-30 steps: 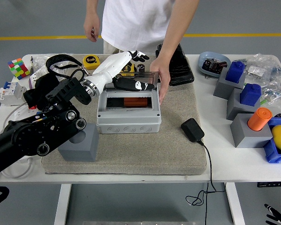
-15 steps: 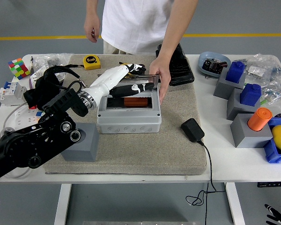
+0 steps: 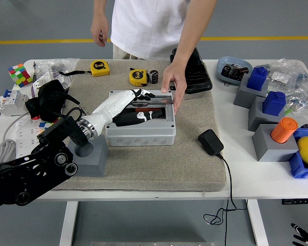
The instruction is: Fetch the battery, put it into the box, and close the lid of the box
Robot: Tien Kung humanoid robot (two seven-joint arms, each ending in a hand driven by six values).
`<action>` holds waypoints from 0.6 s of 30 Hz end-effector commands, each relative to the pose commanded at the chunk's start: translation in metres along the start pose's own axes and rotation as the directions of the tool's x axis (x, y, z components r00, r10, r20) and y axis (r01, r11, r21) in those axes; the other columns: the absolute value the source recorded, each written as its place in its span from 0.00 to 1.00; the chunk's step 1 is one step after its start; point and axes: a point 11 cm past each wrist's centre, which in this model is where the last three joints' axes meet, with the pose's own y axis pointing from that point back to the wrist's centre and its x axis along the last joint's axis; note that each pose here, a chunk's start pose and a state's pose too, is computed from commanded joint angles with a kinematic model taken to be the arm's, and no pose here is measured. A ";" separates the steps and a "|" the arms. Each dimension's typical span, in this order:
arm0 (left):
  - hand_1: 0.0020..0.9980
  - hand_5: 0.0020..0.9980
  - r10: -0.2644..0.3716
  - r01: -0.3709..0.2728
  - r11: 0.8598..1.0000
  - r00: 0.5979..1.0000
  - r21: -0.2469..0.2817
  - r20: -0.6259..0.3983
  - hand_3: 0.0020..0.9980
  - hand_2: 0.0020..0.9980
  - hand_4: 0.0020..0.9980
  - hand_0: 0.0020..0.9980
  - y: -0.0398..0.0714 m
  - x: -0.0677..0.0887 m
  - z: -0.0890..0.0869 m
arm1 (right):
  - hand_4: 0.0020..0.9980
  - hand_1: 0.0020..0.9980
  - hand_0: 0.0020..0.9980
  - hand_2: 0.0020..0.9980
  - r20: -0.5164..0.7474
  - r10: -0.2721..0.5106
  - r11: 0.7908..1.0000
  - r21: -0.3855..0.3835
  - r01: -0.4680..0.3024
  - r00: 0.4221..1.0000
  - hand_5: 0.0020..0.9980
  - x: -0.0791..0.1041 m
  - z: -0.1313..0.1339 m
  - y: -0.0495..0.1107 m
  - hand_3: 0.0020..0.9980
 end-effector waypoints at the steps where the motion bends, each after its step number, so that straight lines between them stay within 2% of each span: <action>1: 0.77 0.98 -0.001 0.002 1.000 1.000 0.006 -0.007 0.80 0.74 1.00 0.68 0.002 -0.002 -0.002 | 0.91 0.69 0.63 0.67 0.001 0.000 1.000 0.000 0.000 1.000 0.48 0.000 0.000 0.000 0.55; 5: 0.76 0.97 -0.006 0.006 1.000 1.000 0.021 -0.030 0.80 0.74 1.00 0.67 0.006 -0.005 -0.007 | 0.91 0.69 0.63 0.67 0.003 0.001 1.000 0.002 -0.001 1.000 0.48 0.000 -0.001 0.000 0.55; 10: 0.76 0.97 0.030 -0.029 1.000 0.998 0.009 -0.060 0.80 0.74 1.00 0.67 0.011 0.001 -0.007 | 0.91 0.69 0.63 0.67 0.004 0.002 1.000 0.003 -0.002 1.000 0.48 0.001 -0.001 0.000 0.55; 14: 0.76 0.97 0.093 -0.094 0.996 0.991 -0.004 -0.099 0.80 0.74 1.00 0.67 0.016 0.015 -0.009 | 0.91 0.69 0.63 0.67 0.006 0.003 1.000 0.006 -0.003 1.000 0.48 0.001 -0.002 0.000 0.55; 18: 0.76 0.96 0.179 -0.184 0.983 0.969 -0.016 -0.172 0.79 0.74 1.00 0.67 0.021 0.030 -0.018 | 0.91 0.69 0.63 0.67 0.008 0.004 1.000 0.011 -0.004 1.000 0.48 0.002 -0.004 0.000 0.55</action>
